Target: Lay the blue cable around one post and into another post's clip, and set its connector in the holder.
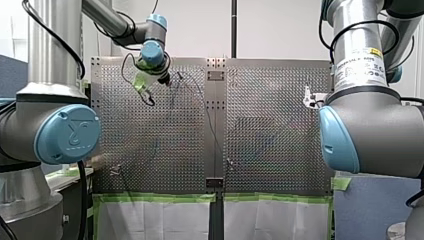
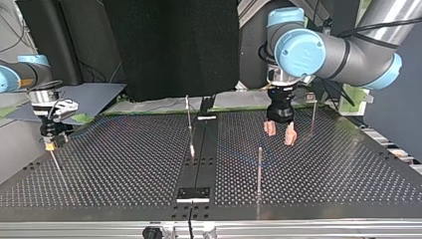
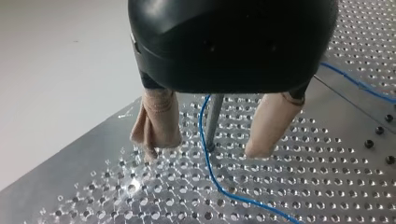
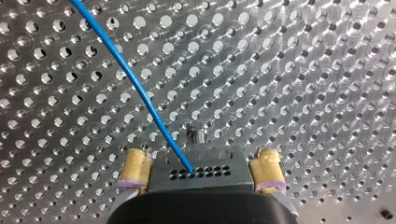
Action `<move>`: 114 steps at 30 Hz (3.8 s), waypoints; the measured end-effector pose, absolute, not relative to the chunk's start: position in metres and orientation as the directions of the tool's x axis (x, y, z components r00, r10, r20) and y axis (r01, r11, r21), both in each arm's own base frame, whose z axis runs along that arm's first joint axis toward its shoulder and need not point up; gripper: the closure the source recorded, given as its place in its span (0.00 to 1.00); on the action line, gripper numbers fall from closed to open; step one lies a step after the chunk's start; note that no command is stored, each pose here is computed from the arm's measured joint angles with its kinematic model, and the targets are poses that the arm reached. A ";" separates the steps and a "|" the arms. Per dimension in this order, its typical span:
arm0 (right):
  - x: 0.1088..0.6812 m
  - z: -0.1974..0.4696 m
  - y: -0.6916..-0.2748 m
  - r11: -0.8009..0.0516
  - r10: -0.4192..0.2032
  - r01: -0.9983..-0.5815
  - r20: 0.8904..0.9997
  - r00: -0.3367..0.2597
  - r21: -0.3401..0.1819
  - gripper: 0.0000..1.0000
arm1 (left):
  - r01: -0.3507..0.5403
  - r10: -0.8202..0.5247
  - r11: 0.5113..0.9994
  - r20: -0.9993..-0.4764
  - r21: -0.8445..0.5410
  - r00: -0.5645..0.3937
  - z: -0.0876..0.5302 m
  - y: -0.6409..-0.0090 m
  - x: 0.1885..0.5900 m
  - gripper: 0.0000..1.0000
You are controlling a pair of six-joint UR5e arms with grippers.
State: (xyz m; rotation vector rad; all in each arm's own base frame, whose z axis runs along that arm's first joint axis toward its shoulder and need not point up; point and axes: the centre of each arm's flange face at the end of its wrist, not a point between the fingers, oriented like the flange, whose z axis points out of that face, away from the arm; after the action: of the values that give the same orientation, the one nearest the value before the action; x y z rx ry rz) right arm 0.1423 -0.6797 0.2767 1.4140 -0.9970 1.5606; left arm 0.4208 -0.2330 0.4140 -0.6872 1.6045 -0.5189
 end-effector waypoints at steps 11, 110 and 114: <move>0.143 0.276 -0.679 -0.379 0.045 -0.924 0.997 -0.064 -0.042 0.00 | -0.119 -0.620 0.784 -0.779 -0.610 -0.094 0.449 -0.239 0.422 0.00; 0.143 0.278 -0.679 -0.379 0.042 -0.925 0.997 -0.060 -0.040 0.00 | 0.109 0.004 0.994 -0.991 -0.011 -0.137 0.507 -0.259 0.419 0.00; 0.143 0.277 -0.679 -0.379 0.037 -0.924 0.997 -0.061 -0.042 0.00 | 0.129 0.007 0.992 -0.990 -0.012 -0.143 0.496 -0.264 0.416 0.00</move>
State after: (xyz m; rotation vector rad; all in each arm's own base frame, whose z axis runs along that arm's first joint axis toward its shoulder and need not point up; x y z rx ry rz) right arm 0.1426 -0.6791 0.2771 1.4248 -1.0029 1.5528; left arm 0.4165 -0.2640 0.4959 0.1025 1.7124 -0.1064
